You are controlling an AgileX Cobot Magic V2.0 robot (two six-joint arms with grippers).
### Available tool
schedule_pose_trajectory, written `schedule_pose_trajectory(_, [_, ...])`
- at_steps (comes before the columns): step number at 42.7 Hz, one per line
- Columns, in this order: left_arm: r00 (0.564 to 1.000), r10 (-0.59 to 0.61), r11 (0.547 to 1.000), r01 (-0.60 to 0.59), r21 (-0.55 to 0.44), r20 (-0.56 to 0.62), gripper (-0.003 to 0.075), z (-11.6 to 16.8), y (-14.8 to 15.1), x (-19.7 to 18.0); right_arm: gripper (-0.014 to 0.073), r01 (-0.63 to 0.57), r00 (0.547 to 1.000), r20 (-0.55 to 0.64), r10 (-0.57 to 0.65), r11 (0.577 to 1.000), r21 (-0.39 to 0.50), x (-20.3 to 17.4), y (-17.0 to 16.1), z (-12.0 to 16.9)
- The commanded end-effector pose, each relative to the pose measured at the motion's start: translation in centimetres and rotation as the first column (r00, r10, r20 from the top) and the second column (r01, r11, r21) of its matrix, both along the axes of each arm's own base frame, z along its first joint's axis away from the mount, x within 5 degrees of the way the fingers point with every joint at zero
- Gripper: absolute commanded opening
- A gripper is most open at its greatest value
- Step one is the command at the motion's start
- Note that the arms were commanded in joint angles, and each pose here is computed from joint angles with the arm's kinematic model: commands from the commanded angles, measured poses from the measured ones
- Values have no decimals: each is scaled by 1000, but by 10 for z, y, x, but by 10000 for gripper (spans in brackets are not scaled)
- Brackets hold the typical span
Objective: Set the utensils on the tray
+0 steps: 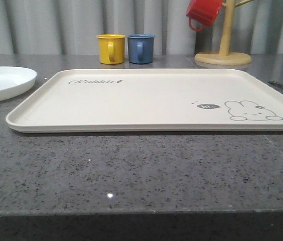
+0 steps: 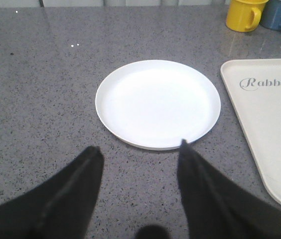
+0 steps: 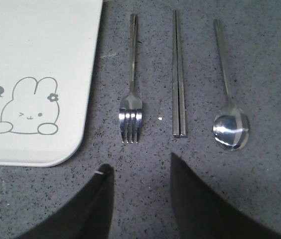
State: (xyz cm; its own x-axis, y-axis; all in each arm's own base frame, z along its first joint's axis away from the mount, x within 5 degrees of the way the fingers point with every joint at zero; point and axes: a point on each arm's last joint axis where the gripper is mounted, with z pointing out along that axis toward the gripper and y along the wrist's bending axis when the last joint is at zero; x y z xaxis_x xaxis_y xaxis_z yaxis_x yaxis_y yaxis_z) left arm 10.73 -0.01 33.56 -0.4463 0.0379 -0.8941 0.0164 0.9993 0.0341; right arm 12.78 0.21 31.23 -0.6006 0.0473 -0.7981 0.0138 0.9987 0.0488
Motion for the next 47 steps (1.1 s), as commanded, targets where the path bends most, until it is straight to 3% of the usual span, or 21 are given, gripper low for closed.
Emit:
schedule_pose_trajectory(1, [1000, -3, 1000, 3, 5, 31, 461, 12, 0, 11, 404, 1, 996, 91, -1, 1000, -10, 4, -1, 15])
schedule_pose_trajectory(18, [961, 2, 998, 14, 57, -278, 461, 8, 2, 80, 404, 1, 996, 87, -1, 1000, -9, 4, -1, 14])
schedule_pose_trajectory(27, [916, 101, 994, -81, 67, -389, 461, -2, 27, 129, 404, 1, 996, 87, -1, 1000, -9, 4, -1, 14])
schedule_pose_trajectory(33, [899, 89, 995, -98, 1, -428, 461, -13, 47, 159, 404, 1, 996, 87, -1, 1000, -9, 4, -1, 14])
schedule_pose_trajectory(42, [910, -7, 973, -90, -214, -415, 461, -32, 68, 200, 404, 1, 996, 87, -1, 1000, -9, 4, -1, 14])
schedule_pose_trajectory(47, [908, -24, 957, -100, -271, -417, 461, -42, 73, 219, 404, 1, 996, 87, -1, 1000, -9, 4, -1, 14])
